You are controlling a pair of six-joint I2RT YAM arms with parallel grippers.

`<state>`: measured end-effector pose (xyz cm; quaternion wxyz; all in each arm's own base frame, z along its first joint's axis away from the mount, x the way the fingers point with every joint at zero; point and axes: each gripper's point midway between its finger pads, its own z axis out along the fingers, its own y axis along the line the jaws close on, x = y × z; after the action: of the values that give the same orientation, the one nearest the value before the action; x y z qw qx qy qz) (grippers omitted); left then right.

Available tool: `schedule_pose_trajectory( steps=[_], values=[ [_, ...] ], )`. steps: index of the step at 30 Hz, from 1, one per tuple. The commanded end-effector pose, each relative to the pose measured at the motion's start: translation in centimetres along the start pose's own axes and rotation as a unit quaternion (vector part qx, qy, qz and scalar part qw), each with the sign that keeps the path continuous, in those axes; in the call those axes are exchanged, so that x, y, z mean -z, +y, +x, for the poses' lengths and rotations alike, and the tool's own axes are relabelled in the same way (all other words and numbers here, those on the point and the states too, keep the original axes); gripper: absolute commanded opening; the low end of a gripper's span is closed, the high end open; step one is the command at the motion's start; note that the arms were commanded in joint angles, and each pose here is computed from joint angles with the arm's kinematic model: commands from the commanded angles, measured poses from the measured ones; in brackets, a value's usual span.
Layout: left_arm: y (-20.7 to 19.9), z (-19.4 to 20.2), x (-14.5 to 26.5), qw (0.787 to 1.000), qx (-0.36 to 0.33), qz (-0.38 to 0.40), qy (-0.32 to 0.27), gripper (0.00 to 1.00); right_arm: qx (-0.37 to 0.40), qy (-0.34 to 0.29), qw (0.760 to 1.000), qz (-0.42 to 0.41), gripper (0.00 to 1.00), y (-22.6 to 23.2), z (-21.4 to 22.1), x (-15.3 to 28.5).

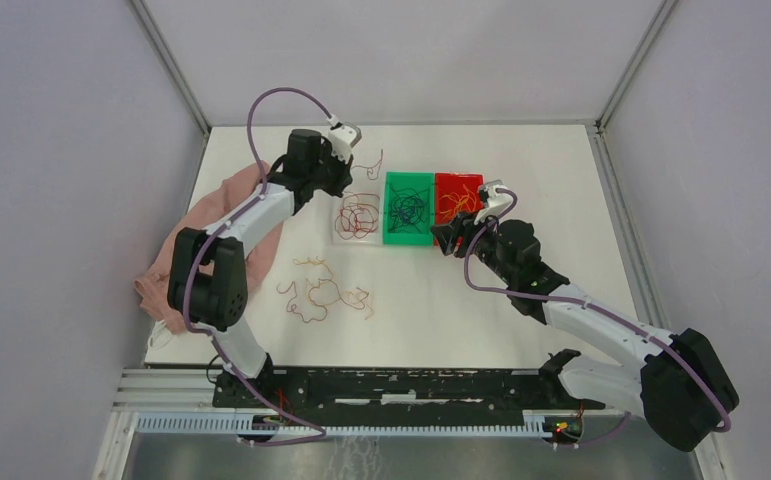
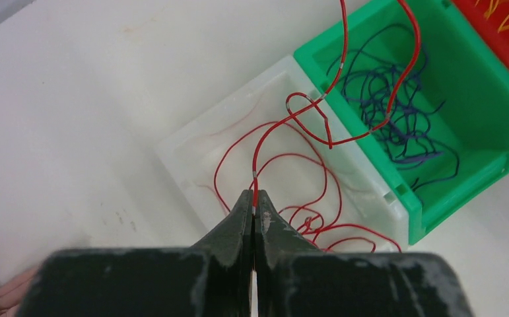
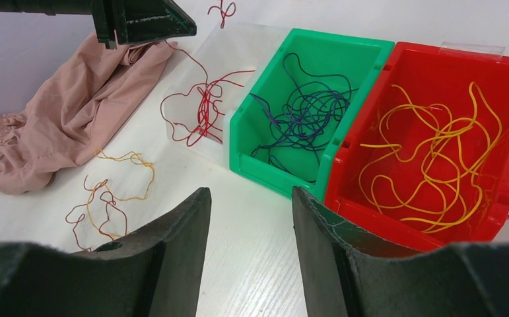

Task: Untangle the cables
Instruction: Place the cable in the bin.

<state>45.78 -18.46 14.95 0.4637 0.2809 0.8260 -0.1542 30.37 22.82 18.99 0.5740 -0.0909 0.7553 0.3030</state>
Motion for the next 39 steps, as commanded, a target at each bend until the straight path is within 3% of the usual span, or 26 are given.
schedule_pose_trajectory(
  steps=[1,6,13,19,24,30,39],
  values=[
    [0.0,0.4,1.4,0.993,-0.109,-0.015,0.035,0.03,-0.007,-0.037,0.999,-0.016,0.55,0.8,-2.2,-0.3],
    [-0.7,2.9,0.7,0.976,-0.19,-0.028,0.1,0.03,-0.009,-0.039,0.999,-0.014,0.54,0.7,-2.2,-0.2],
    [0.9,3.0,-0.2,0.963,-0.223,-0.088,0.125,0.03,-0.008,-0.04,0.999,-0.009,0.54,0.4,-2.1,0.0],
    [2.8,2.5,-0.1,0.961,-0.188,-0.156,0.127,0.03,-0.009,-0.04,0.999,-0.006,0.54,0.1,-1.9,0.0],
    [3.6,3.5,0.1,0.958,-0.138,-0.191,0.162,0.03,-0.01,-0.041,0.999,-0.005,0.54,0.0,-2.0,0.0],
    [3.3,5.9,-0.3,0.946,-0.17,-0.169,0.218,0.03,-0.007,-0.04,0.999,0.002,0.54,-0.3,-2.1,0.2],
    [1.8,4.7,-1.5,0.942,-0.212,-0.145,0.215,0.03,-0.008,-0.041,0.999,0.007,0.55,-0.6,-2.1,0.2]
  ],
)
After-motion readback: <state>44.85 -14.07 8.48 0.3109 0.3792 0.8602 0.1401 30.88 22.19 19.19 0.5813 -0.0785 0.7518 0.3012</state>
